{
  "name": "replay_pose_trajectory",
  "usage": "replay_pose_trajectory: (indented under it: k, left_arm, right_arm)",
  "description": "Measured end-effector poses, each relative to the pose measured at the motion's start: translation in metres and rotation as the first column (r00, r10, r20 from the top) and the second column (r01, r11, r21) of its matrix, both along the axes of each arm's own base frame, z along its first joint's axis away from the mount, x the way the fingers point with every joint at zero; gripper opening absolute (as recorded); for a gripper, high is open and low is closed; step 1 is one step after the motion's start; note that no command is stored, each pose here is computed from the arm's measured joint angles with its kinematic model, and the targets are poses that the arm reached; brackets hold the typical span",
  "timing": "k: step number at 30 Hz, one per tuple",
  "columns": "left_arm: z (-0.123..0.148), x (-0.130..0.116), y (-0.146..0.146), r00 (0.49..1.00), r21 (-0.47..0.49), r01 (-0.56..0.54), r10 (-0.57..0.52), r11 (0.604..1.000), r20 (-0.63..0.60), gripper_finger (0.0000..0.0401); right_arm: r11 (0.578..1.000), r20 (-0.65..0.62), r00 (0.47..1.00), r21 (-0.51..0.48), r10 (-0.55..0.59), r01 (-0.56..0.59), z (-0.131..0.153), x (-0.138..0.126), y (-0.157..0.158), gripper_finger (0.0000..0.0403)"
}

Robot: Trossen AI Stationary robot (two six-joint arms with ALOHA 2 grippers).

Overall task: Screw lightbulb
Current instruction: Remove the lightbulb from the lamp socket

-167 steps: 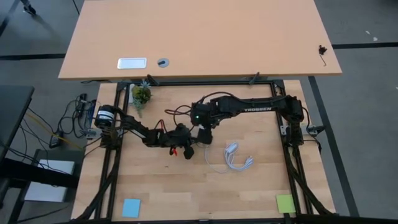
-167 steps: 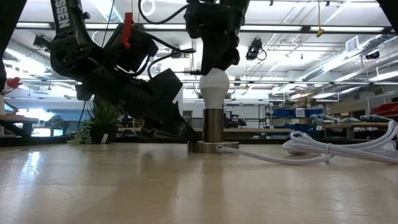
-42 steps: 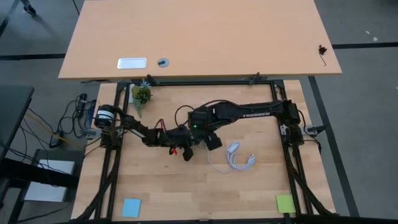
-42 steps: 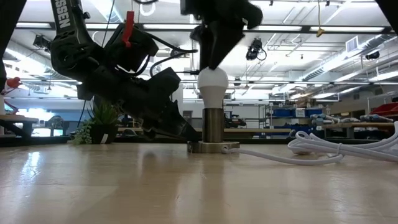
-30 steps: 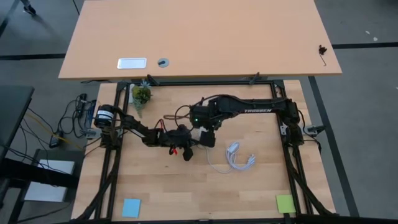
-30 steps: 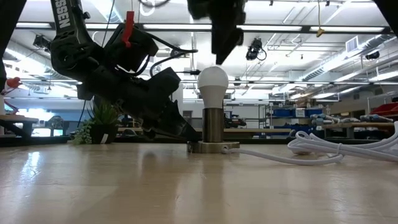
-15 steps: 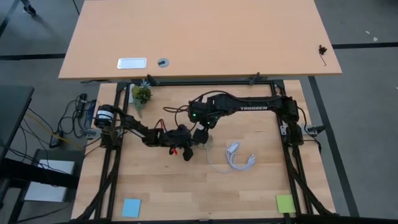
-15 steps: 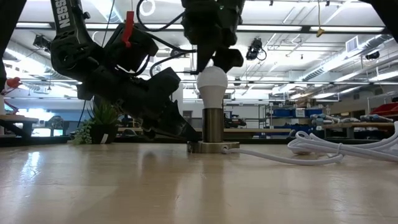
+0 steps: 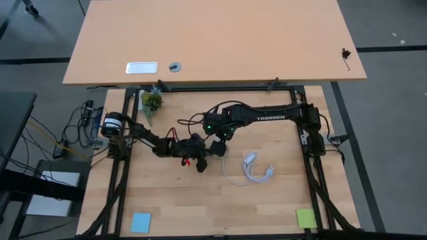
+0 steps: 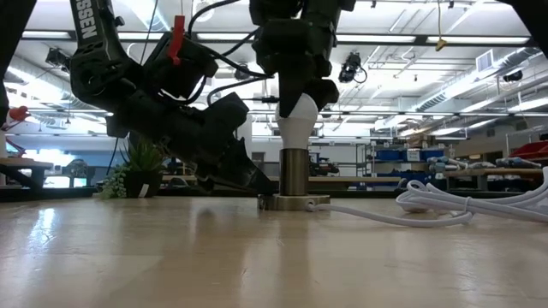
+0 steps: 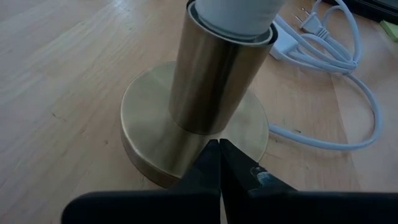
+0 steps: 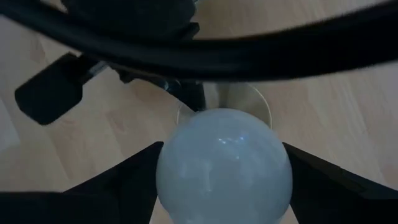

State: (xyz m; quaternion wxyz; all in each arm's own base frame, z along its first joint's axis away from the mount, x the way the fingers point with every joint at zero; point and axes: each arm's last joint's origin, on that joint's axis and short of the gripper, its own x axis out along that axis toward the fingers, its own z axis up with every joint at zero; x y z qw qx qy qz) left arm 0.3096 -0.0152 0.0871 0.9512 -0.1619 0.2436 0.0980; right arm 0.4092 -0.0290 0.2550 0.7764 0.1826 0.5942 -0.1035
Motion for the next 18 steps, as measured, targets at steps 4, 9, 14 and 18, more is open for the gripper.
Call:
replay_pose_trajectory:
  k: [4, 9, 14, 18]
  left_arm:
    - [0.0, 0.0, 0.0, 1.0, 0.0, 0.0, 0.0, 1.0, 0.0, 0.0]
    - [0.0, 0.0, 0.0, 1.0, -0.001, 0.001, -0.001, 1.0, 0.001, 0.0]
    - [0.0, 0.0, 0.001, 1.0, -0.01, 0.014, -0.014, 1.0, 0.001, 0.0]
    - [0.0, 0.0, 0.001, 1.0, -0.012, 0.016, -0.016, 1.0, 0.002, 0.0]
  right_arm:
    - [0.994, 0.008, 0.994, -0.031, 0.104, -0.104, 0.001, 0.0, 0.0, 0.029]
    - [0.914, 0.001, 0.92, -0.113, 0.392, -0.389, 0.002, 0.0, 0.001, 0.0291]
    - [0.741, -0.027, 0.759, -0.194, 0.651, -0.643, 0.002, 0.0, 0.007, 0.0293]
    - [0.701, -0.047, 0.724, -0.213, 0.688, -0.68, 0.003, 0.001, 0.014, 0.0299]
